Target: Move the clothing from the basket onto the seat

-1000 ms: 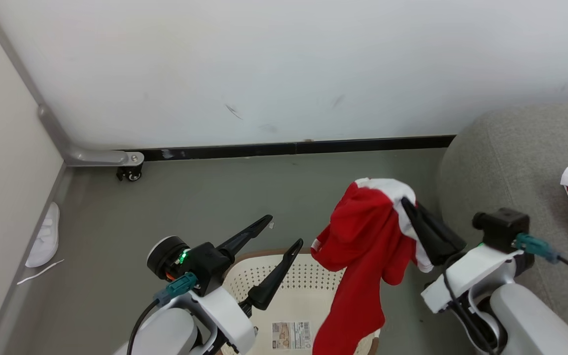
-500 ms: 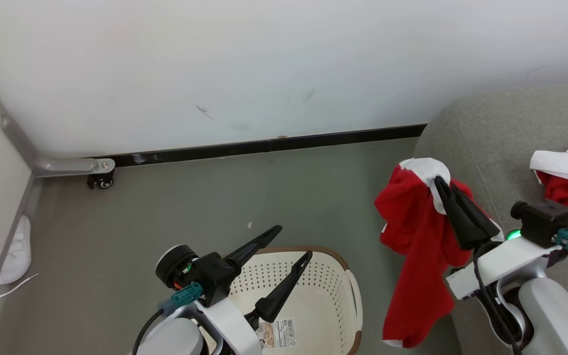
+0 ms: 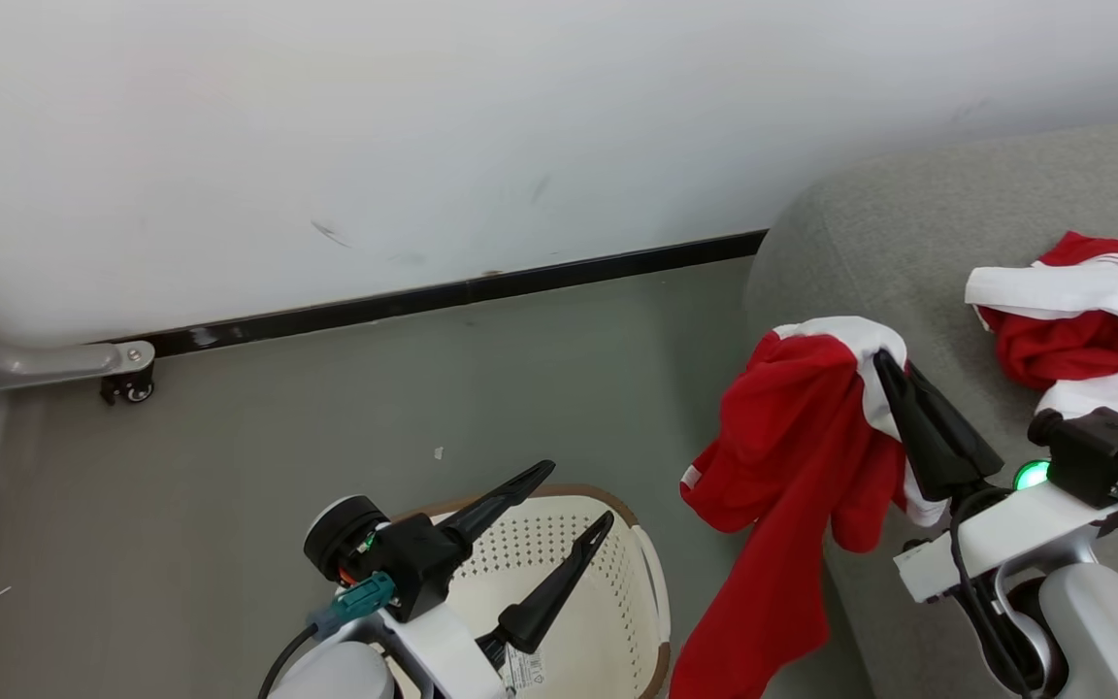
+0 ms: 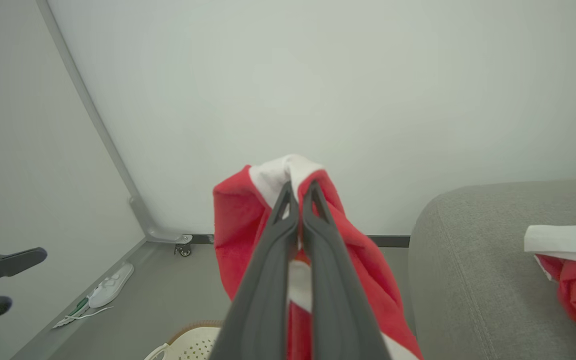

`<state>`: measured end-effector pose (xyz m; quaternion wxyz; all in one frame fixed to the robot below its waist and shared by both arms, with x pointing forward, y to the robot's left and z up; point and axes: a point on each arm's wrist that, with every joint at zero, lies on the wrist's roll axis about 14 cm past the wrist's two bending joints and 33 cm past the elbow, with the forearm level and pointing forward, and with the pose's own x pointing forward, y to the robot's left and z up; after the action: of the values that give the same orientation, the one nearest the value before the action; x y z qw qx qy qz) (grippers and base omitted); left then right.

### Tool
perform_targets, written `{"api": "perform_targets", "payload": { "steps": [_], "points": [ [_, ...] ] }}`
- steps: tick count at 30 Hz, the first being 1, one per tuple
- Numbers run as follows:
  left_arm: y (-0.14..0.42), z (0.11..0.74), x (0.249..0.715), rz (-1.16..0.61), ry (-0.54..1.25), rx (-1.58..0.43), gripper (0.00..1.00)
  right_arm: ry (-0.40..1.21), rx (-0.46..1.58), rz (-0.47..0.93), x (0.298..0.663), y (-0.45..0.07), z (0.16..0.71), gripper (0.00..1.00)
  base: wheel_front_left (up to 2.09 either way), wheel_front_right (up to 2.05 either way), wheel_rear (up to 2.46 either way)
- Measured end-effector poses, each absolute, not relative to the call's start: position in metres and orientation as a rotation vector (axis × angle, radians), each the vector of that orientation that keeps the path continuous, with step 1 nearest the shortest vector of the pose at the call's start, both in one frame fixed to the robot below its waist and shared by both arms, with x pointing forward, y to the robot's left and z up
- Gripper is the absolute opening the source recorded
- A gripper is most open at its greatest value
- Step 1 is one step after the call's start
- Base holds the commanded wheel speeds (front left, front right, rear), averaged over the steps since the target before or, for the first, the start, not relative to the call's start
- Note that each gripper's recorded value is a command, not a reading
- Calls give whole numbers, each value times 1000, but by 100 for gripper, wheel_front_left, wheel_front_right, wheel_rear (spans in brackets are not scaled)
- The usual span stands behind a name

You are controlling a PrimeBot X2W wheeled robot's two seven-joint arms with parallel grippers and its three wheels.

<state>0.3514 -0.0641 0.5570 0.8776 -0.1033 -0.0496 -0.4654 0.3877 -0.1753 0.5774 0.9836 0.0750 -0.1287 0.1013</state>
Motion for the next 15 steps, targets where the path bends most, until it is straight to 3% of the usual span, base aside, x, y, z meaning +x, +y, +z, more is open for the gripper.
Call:
{"api": "perform_targets", "payload": {
  "steps": [15],
  "points": [
    [-86, 559, 350, -1043, -104, -235, 100, -293, 131, 112, 369, -206, 586, 0, 0, 0, 0]
  ]
}}
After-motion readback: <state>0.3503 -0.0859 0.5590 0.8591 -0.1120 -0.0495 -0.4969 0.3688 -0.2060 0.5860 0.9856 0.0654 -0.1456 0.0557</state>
